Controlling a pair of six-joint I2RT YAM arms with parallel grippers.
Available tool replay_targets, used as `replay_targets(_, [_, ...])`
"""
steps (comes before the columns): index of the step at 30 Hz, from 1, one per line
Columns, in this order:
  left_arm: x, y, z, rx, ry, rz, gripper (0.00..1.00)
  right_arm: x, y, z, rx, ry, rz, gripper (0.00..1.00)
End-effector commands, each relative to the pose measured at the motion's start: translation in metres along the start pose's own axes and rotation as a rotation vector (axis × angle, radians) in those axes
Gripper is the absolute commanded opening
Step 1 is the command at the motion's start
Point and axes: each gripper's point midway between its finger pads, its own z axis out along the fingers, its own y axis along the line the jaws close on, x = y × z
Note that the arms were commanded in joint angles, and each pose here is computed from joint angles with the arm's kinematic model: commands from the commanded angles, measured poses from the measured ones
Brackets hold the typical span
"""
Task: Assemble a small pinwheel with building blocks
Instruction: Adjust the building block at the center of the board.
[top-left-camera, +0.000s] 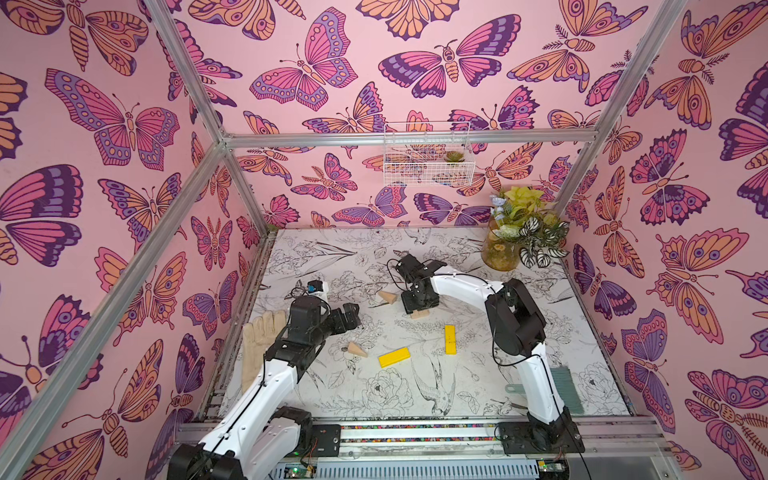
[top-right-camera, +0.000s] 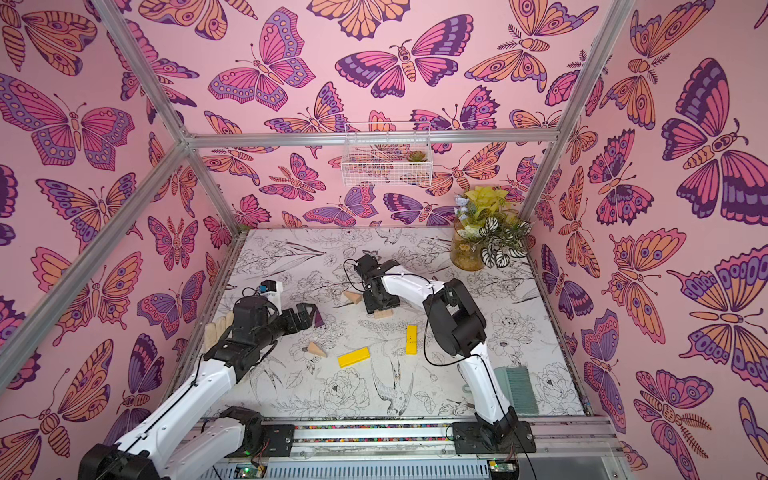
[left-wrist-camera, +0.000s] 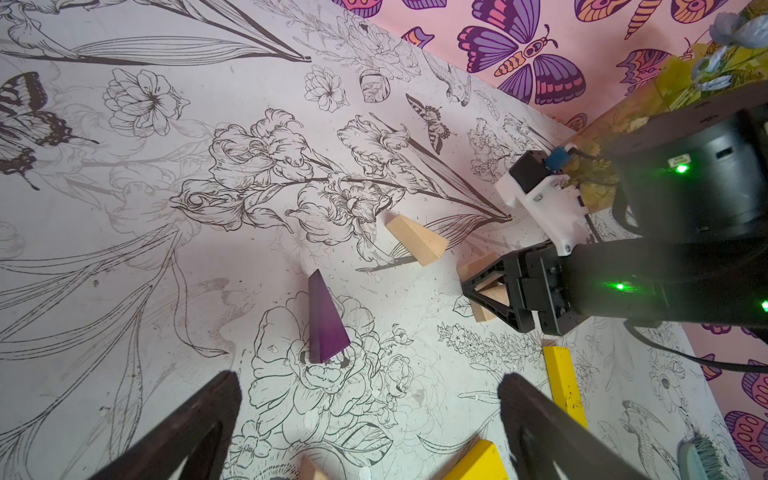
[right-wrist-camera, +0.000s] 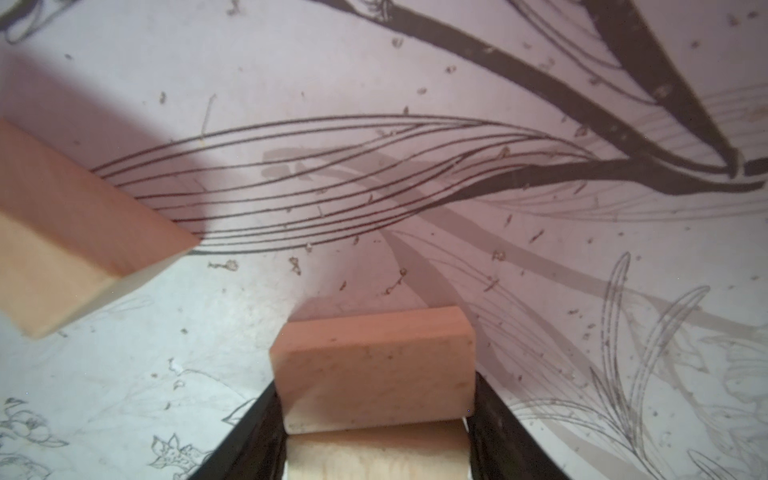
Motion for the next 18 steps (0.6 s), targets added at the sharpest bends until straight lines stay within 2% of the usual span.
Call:
replay_targets(1, [0.006,0.002,0.001,-0.005,0.013,0.005,1.0,0.016,-0.008,0.002,0.024,0.058,0.019,0.63])
replay_targets(8, [0.007,0.002,0.001,-0.004,0.015,0.004,1.0,0.012,-0.01,-0.007,0.028,0.039,0.015,0.75])
replay_targets(18, [0.007,0.002,0.001,-0.005,0.014,0.001,1.0,0.002,-0.002,-0.045,-0.004,-0.036,-0.015,0.78])
